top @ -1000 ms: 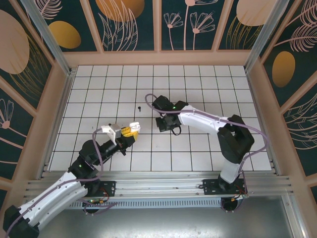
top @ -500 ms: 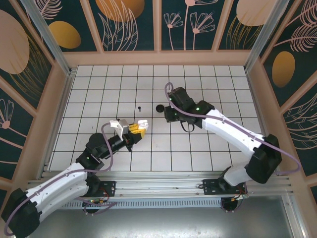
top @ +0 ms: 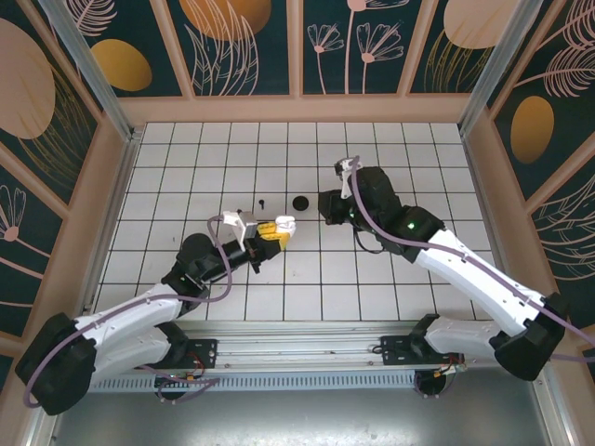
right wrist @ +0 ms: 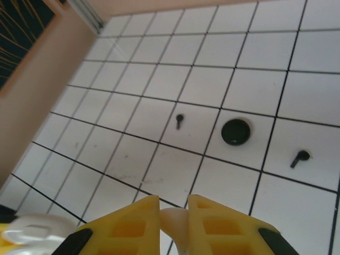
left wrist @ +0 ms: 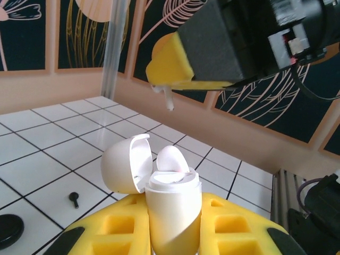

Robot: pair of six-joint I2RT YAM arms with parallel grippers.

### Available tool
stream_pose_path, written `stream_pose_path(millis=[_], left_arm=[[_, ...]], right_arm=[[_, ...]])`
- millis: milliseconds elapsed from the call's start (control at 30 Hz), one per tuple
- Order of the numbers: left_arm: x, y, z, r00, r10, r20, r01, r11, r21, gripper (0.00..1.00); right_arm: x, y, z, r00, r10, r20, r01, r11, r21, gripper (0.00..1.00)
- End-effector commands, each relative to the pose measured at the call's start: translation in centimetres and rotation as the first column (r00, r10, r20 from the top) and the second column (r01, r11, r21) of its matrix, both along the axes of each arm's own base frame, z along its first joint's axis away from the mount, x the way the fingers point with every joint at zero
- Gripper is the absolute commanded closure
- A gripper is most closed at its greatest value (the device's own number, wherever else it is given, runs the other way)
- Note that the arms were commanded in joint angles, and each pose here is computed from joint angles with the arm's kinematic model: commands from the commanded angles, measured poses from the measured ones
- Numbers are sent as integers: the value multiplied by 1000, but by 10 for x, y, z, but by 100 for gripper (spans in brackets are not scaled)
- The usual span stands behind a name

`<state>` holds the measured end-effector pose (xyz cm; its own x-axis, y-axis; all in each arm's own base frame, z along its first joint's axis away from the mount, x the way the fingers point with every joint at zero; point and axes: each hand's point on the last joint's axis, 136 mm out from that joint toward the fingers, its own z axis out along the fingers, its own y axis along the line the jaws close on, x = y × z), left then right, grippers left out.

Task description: Insert the wireless bluetooth earbuds into the charging case

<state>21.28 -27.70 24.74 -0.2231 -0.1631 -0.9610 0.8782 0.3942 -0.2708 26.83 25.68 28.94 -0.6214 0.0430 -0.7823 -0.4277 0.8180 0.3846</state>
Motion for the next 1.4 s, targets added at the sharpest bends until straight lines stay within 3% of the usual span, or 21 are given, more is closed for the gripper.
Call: stream_pose_path(millis=[0, 533, 933, 1367], left_arm=[[-5, -8, 41, 996, -56, 72, 65, 991, -119, 100], [-3, -31, 43, 994, -89, 62, 98, 985, -145, 100], [-8, -31, 48, 989, -106, 102, 121, 980, -158, 100], [-2, -33, 49, 991, -88, 98, 104, 981, -163, 100]], right_arm=[[-8, 6, 29, 996, 35, 78, -43, 993, 105, 85], [-40, 29, 69, 971, 131, 197, -173, 962, 211, 86], [-50, 43, 71, 935, 189, 299, -253, 948, 192, 85], [-44, 52, 46, 957, 188, 222, -231, 955, 186, 84]])
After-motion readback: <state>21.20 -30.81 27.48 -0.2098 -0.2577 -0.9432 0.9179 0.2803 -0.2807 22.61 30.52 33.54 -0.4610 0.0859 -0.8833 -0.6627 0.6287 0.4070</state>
